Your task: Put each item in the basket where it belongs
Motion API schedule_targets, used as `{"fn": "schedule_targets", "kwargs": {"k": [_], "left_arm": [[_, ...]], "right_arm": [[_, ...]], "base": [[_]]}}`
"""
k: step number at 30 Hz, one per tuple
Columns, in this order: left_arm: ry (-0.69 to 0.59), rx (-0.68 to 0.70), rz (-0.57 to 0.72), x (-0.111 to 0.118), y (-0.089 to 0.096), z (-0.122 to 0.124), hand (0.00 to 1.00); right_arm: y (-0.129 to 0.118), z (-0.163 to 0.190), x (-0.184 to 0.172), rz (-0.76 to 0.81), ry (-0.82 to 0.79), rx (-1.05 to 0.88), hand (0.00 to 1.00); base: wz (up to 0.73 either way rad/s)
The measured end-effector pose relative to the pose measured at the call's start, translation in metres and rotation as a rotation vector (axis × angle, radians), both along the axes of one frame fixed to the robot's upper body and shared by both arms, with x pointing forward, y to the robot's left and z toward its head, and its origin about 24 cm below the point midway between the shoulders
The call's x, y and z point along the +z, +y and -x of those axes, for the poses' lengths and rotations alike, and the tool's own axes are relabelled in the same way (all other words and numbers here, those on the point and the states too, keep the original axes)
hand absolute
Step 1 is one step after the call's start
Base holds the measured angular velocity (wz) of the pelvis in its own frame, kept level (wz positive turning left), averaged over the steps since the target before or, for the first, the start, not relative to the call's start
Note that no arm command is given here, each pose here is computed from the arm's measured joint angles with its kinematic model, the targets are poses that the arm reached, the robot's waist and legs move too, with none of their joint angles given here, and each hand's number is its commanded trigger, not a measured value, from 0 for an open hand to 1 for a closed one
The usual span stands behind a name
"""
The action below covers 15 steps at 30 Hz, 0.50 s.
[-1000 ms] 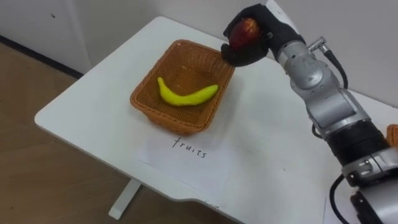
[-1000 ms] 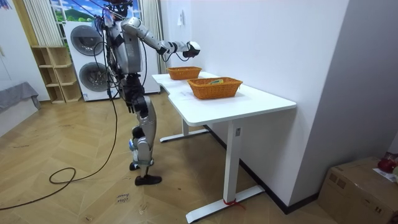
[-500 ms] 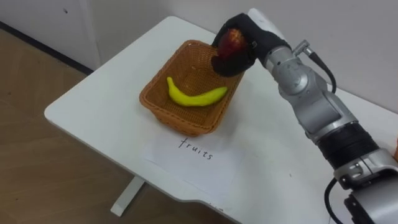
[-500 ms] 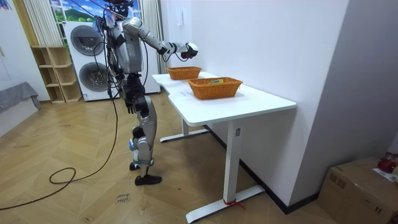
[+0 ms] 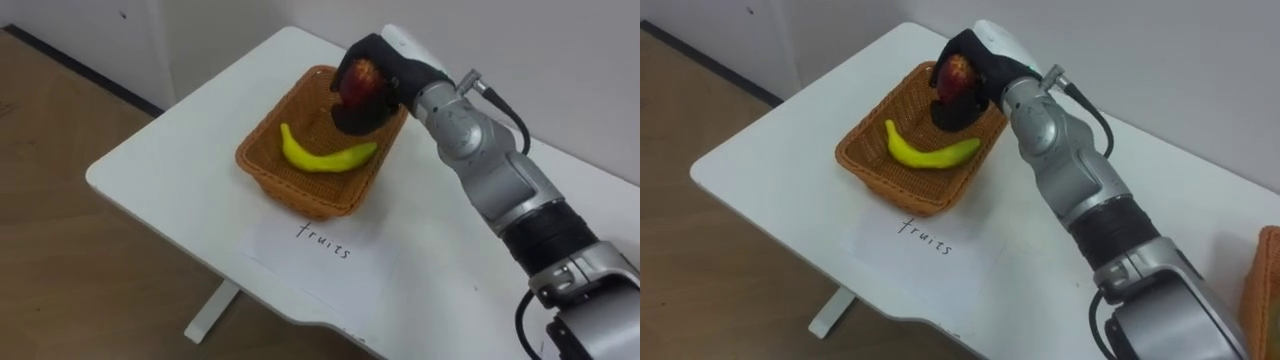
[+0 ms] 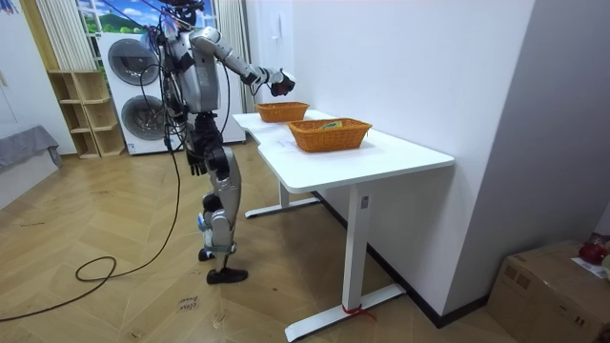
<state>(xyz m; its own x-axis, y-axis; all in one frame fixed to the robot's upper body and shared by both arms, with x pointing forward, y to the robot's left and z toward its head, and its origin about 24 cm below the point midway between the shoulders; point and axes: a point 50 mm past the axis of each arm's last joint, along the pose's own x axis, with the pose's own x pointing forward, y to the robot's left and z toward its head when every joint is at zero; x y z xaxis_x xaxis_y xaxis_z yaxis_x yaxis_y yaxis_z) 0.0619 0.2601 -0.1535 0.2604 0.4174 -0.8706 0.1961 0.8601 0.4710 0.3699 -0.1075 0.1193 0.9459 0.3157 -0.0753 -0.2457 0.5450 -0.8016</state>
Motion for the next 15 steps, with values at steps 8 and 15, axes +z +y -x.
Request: {"fn": "schedule_targets", "kwargs": {"k": [8, 15], "left_arm": [[-0.001, 0.000, 0.000, 0.0001, 0.0001, -0.0004, 0.00], [-0.001, 0.000, -0.001, 0.0001, 0.0002, -0.0005, 0.00]], "right_arm": [[0.0003, 0.0001, -0.0001, 0.001, -0.001, 0.000, 1.00], [0.0054, 0.0019, -0.0045, 0.023, 0.010, 0.022, 1.00]], "base": [[0.00], [0.00]]}}
